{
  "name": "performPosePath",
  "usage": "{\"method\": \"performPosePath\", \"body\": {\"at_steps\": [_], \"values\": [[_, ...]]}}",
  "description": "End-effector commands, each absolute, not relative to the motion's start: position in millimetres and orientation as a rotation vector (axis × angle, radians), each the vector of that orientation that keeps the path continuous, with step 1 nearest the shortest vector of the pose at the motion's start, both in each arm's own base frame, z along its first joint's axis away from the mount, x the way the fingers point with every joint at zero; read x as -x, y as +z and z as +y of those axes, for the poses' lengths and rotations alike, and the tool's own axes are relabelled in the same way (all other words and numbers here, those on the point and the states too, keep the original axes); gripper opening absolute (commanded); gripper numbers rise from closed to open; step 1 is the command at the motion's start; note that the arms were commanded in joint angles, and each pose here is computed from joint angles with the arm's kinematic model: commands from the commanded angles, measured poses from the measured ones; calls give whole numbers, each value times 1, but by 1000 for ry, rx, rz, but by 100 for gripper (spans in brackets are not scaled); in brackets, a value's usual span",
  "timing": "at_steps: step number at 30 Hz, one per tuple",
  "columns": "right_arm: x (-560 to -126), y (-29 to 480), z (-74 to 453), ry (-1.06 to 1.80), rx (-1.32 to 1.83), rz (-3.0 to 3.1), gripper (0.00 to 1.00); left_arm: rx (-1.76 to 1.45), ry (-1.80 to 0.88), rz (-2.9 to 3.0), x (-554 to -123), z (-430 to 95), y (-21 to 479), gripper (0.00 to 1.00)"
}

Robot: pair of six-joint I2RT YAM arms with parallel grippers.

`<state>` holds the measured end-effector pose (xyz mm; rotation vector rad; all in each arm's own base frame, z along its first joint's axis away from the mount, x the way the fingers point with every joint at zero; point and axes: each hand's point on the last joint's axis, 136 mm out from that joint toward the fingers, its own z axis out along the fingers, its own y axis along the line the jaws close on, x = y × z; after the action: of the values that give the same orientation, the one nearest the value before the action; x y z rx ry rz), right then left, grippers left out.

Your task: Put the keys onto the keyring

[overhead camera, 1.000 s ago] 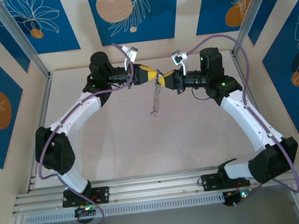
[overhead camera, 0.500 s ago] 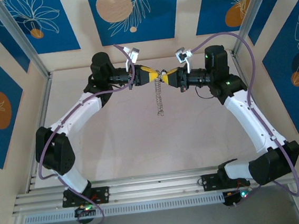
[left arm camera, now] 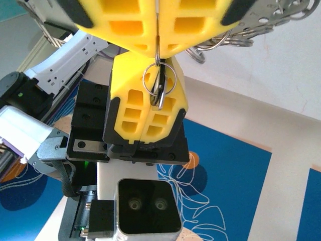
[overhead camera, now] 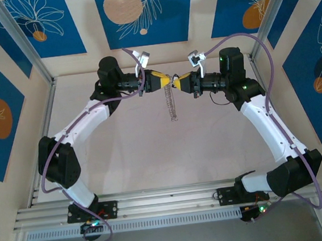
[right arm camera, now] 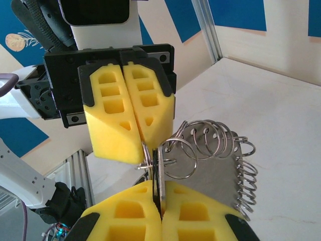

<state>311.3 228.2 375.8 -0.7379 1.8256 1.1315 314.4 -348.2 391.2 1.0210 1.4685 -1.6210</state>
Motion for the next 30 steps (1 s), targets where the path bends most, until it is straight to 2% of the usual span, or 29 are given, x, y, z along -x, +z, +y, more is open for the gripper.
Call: {"method": "performPosePath", "body": {"at_steps": [1,3,4,10,20,30], "values": [[-315,390,224,1114,747,1792,0,-1013,-1577,1424,-309,-343,401,23],[-317,385,222,1118,740,1806,0,-974,-1553,1436,-313,-341,400,38],[-319,384,222,1123,737,1812,0,-955,-1545,1448,-316,-340,398,42],[-330,365,217,1120,702,1865,0,-860,-1489,1496,-327,-327,391,53],[-356,330,217,1113,639,1956,0,-631,-1286,1599,-345,-286,375,61],[-403,297,222,1118,575,2044,0,-529,-1209,1663,-348,-260,359,62]]}}
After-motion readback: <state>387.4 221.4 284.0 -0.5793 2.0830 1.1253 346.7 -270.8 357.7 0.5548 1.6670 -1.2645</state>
